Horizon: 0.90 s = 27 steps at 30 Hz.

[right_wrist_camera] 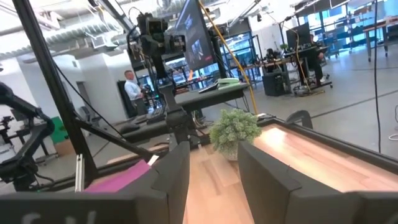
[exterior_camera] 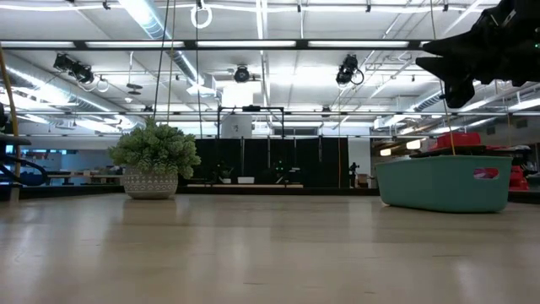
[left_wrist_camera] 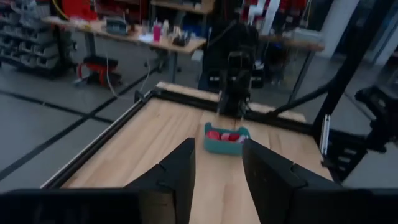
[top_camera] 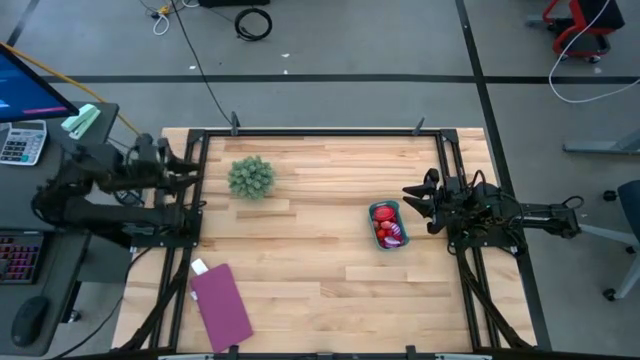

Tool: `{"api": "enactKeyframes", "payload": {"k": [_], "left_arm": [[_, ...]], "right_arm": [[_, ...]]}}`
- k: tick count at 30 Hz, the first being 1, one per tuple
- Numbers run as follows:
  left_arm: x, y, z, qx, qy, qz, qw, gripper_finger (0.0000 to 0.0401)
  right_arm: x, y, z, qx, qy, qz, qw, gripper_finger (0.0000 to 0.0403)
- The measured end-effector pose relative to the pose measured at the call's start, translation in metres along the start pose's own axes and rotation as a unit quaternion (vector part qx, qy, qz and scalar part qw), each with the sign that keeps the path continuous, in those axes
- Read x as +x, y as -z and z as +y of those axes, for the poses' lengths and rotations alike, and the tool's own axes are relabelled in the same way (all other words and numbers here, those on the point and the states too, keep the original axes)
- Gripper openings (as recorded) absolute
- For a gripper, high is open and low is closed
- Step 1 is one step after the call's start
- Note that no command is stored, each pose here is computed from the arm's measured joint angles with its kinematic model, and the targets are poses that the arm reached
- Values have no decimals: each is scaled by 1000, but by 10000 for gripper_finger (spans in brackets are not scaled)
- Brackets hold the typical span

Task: Pick and placing Produce into tupperware
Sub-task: Return to Home Position

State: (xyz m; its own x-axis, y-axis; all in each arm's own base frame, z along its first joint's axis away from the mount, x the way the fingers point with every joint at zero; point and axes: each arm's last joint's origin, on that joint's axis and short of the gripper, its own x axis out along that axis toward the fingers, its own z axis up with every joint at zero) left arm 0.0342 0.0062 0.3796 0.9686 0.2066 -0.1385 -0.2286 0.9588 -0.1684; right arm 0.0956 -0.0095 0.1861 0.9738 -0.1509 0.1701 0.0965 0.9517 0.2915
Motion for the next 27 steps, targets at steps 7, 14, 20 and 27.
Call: {"api": "enactKeyframes", "payload": {"k": [7,14,20,27], "left_arm": [[42,69,6,-3,8,-42,999,148],[81,123,10,-2,12,-66,998,152],[94,153,17,-23,-29,-83,996,142],[100,175,24,-49,-88,-98,990,135]], "right_arm": [[0,0,0,0,1,2,1000,144],[0,0,0,0,1,3,1000,144],[0,0,0,0,1,3,1000,144],[0,0,0,-1,1,3,1000,144]]}}
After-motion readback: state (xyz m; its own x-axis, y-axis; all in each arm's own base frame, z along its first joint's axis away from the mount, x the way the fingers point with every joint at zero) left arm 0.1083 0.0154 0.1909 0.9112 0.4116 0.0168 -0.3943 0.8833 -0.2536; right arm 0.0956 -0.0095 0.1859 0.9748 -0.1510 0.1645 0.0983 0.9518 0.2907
